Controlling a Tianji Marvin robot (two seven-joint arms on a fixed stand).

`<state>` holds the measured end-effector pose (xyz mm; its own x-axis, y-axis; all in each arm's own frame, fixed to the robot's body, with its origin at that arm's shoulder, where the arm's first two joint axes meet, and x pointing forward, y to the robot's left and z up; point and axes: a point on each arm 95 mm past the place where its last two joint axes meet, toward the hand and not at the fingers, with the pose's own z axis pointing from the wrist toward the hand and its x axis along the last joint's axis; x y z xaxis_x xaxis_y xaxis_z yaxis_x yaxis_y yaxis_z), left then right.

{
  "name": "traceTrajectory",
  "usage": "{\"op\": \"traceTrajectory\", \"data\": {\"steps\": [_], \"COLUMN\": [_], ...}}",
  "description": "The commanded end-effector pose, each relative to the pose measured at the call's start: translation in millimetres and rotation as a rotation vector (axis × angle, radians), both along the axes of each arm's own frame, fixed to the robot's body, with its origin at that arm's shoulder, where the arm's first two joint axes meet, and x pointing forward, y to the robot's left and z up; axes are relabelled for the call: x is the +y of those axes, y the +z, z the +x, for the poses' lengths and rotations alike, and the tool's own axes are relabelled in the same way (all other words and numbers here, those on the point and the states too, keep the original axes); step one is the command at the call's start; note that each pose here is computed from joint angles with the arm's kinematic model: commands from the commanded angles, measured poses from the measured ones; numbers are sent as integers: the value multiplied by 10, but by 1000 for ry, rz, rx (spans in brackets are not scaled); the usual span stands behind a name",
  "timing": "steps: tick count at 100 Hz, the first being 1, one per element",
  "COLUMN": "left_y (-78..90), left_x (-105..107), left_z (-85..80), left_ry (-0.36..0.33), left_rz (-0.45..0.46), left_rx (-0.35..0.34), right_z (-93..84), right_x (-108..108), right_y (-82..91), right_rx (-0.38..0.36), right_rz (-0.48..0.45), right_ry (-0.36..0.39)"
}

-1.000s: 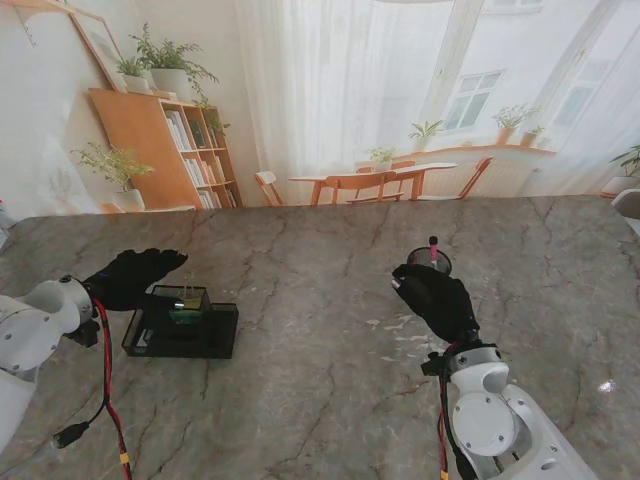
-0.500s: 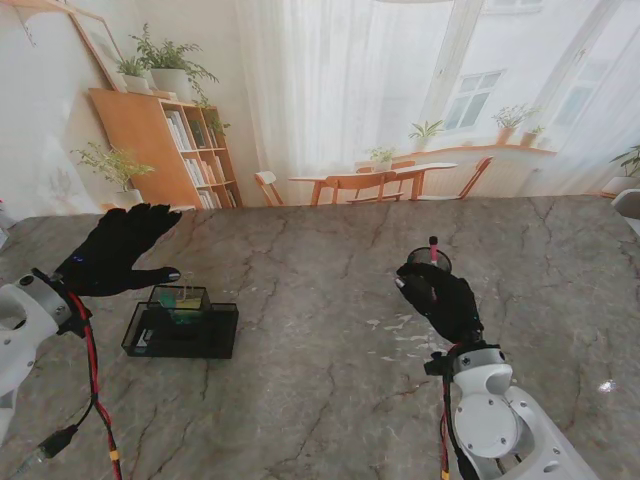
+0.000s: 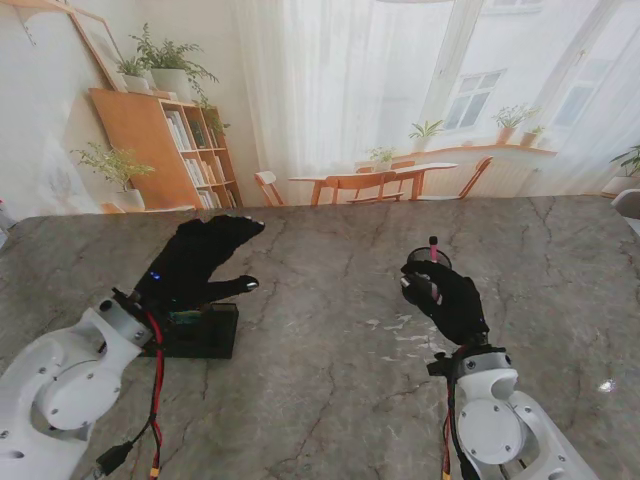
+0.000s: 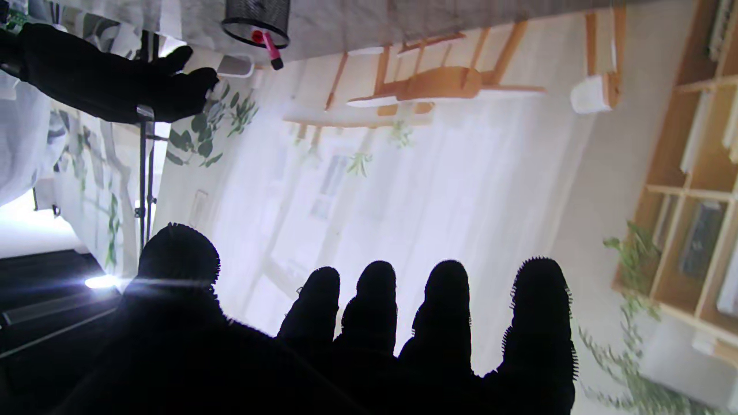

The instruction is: Organize desk stationery

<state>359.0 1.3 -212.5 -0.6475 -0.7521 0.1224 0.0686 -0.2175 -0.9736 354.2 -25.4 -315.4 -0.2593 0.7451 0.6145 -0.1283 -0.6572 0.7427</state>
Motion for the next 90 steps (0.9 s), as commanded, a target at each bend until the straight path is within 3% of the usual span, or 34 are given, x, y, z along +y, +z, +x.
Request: {"op": "traceTrajectory", "data": {"steps": [1,24,46,71,90], "left_y": [-213,-654,-902,-952,-953], "left_x": [-96,-364,-400,-282,-188], "left_z": [-13,64,123,127,100], "left_ry": [-7,47,98,120,136], "left_rz": [-26,-99,-135,-160,-185], "left_rx": [53,192,291,294,281], "right_z": [-28,-68,-123,-198,-220], "right_x": [31,57,16,-80,-105], "right_y": [15,61,95,260,537], "right_rx": [-2,-11,-2,2,-32], "right_rz": [0,-27,-119,-301,-490], "right_ry": [17,43,84,184,262]}}
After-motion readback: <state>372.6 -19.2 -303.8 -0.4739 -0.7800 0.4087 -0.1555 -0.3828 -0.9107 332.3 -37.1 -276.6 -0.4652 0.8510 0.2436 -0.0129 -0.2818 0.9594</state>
